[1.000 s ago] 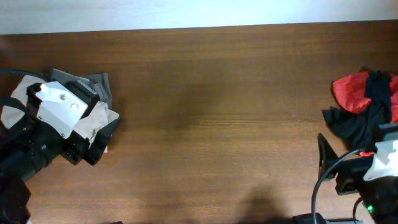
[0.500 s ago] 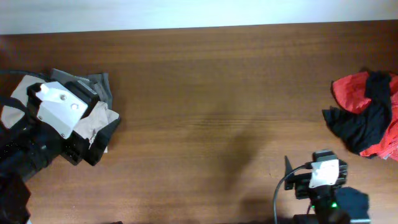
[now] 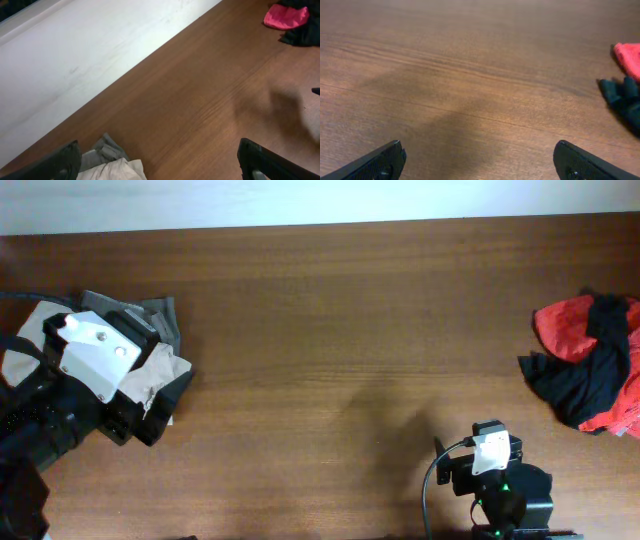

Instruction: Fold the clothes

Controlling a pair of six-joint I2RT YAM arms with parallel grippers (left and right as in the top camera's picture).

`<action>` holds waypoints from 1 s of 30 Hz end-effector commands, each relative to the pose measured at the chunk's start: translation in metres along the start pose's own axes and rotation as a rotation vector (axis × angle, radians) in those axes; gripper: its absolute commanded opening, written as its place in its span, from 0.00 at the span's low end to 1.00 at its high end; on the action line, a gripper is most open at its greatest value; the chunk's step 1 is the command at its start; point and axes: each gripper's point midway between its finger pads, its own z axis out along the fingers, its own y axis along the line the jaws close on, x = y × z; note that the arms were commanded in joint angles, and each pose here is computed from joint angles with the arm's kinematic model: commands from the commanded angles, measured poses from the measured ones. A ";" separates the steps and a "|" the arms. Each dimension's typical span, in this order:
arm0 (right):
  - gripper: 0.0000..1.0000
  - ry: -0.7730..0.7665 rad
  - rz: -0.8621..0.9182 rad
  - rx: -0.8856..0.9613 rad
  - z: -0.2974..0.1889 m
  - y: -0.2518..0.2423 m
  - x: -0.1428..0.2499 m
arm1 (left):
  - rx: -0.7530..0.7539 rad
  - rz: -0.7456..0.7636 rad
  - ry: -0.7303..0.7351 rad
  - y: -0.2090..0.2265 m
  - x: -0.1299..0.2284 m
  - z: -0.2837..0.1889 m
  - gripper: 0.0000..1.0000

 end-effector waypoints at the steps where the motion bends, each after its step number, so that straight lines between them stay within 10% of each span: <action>1: 0.99 0.013 0.021 -0.008 0.005 0.001 0.009 | 0.011 0.025 -0.015 -0.003 -0.004 -0.001 0.99; 30: 0.99 0.020 0.022 -0.001 0.006 0.000 0.011 | 0.003 0.019 0.003 -0.002 0.000 -0.001 0.99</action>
